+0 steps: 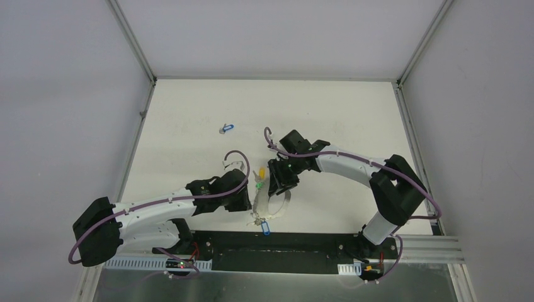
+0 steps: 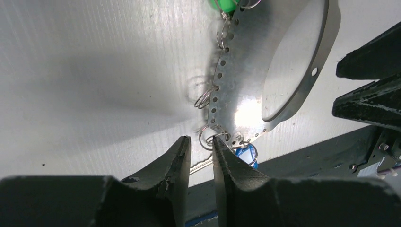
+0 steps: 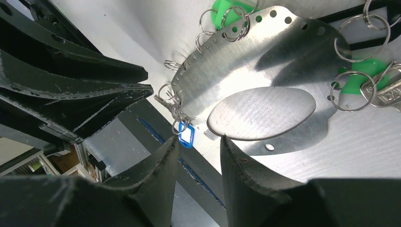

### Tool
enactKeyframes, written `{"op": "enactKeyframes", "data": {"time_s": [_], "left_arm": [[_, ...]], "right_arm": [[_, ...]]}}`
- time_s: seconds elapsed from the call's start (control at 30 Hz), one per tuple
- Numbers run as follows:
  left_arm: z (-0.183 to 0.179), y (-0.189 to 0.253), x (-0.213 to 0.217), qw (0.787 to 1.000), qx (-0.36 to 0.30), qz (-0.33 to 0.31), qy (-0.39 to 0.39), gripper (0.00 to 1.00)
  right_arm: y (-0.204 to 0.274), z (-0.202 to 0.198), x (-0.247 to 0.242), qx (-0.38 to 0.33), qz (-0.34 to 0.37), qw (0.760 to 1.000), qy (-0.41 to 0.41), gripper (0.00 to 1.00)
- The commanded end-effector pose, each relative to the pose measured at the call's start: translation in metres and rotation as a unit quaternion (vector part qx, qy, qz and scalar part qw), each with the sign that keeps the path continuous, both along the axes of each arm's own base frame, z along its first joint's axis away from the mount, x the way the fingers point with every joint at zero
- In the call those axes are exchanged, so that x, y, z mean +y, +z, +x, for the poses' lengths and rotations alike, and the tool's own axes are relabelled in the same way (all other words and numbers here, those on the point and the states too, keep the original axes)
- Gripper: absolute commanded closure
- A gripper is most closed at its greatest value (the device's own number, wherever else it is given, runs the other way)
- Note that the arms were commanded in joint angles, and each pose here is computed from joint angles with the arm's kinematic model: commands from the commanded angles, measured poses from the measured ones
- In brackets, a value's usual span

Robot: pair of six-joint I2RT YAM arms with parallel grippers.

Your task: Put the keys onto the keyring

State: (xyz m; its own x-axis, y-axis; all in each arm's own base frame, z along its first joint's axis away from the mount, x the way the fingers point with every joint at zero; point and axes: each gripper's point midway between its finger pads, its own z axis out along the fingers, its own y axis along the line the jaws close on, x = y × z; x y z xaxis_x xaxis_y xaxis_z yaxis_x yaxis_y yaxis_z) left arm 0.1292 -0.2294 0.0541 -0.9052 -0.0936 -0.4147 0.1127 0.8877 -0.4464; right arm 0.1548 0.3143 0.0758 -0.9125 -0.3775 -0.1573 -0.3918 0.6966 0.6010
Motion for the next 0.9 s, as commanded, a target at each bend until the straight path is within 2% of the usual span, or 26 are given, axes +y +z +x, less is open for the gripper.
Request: {"op": "enactKeyframes", "data": {"time_s": [0.0,0.17,0.27,0.43,0.63,0.87], "left_arm": [[0.018,0.022,-0.016,0.999,-0.047,-0.025,-0.003,0.77],[0.001,0.029,-0.025,0.995,-0.044,-0.044,-0.084,0.87],[-0.010,0.027,-0.024,0.993,-0.031,-0.056,-0.102,0.91],[-0.022,0.018,-0.021,0.992,-0.011,-0.066,-0.110,0.92],[-0.019,0.013,-0.031,0.991,-0.009,-0.075,-0.113,0.92],[-0.009,-0.001,-0.039,0.993,0.003,-0.033,-0.116,0.93]], "right_arm": [[0.025,0.000,0.006,-0.037,0.042,0.998,0.031,0.60],[0.029,-0.003,0.005,-0.046,0.049,0.997,0.042,0.61],[0.028,-0.003,0.005,-0.044,0.048,0.997,0.041,0.62],[0.026,-0.002,0.005,-0.042,0.043,0.997,0.038,0.62],[0.026,-0.002,0.006,-0.043,0.039,0.998,0.038,0.63],[0.026,-0.004,0.007,-0.043,0.037,0.998,0.040,0.63]]}}
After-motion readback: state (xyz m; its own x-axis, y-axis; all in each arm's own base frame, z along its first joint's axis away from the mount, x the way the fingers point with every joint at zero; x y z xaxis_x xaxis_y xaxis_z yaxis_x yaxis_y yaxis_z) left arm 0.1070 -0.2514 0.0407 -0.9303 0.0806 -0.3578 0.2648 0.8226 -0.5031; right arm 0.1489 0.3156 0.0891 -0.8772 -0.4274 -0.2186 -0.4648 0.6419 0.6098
